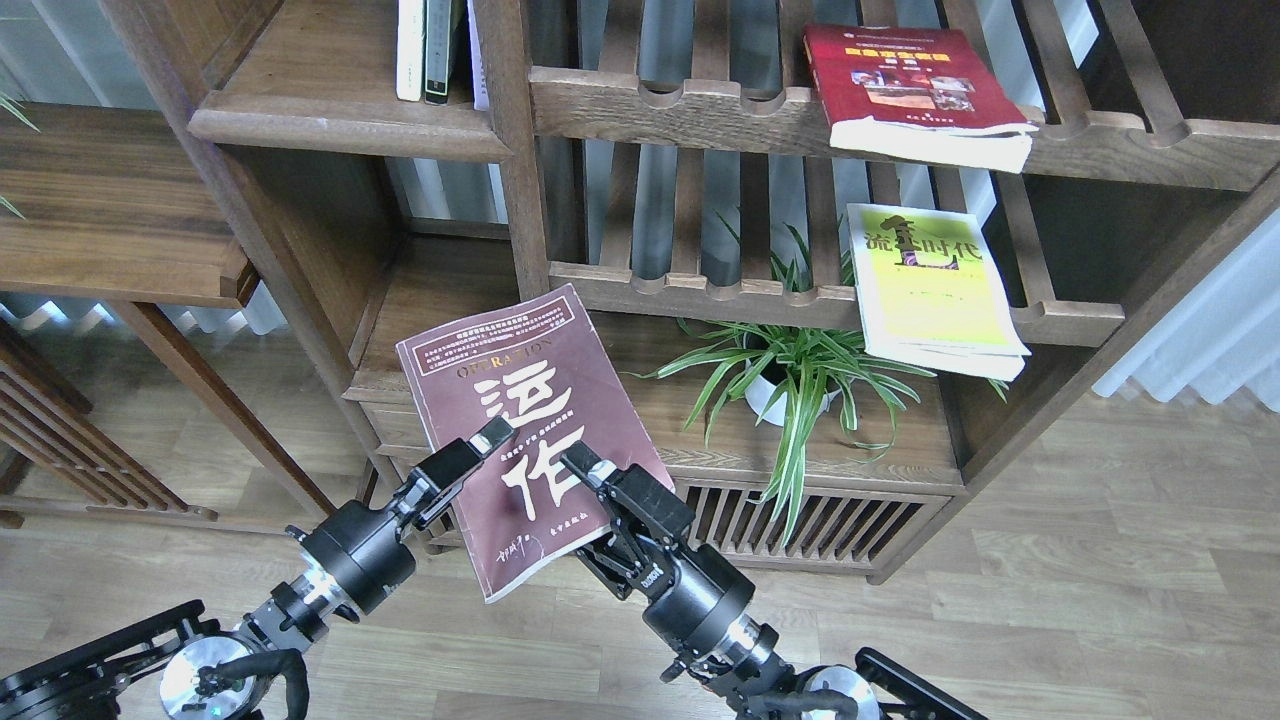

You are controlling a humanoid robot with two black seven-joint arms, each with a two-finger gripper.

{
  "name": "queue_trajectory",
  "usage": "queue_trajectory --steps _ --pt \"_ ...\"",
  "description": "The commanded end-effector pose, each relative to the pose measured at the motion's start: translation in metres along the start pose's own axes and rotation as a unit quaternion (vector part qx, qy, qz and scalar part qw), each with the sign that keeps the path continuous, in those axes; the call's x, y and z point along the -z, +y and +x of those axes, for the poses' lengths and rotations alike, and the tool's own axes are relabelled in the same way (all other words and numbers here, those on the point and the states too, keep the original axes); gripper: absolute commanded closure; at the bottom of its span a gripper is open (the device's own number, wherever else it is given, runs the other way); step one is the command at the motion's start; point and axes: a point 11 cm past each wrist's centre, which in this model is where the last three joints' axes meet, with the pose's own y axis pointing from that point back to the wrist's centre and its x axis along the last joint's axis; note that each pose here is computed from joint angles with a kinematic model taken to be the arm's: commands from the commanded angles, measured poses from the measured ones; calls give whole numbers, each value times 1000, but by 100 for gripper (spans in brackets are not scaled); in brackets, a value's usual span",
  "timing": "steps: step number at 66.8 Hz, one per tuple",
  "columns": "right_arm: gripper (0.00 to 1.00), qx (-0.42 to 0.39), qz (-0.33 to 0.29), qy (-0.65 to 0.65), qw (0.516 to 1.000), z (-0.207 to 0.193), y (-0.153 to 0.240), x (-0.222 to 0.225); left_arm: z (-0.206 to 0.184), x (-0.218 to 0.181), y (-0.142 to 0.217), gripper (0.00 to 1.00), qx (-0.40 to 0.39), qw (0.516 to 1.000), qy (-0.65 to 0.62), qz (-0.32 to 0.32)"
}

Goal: Organize books on shelf
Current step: 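Lift the dark red book with the left gripper up past the shelf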

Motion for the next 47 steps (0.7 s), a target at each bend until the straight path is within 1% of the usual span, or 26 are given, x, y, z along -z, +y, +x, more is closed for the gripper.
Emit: queue_trajectory --steps 1,9,17,26,35,36,47 --pt "2 -18 23 3 1000 11 9 13 2 -14 5 93 -6 1000 -11 -15" --pt "2 -17 30 6 999 10 9 18 2 -33 11 94 -9 999 -31 -42" --pt "2 -21 32 9 999 12 9 21 0 -49 15 95 -7 996 -77 -43" --pt "2 -30 36 11 999 17 12 24 -14 -76 13 95 14 987 -149 -59" --pt "2 -38 41 12 998 22 16 26 -31 -100 10 97 36 979 -183 -87" --pt "2 -40 44 13 998 23 17 28 -36 -111 12 97 38 974 -204 -95" --pt "2 -42 44 21 998 24 18 30 -47 -139 19 97 41 955 -272 -113"
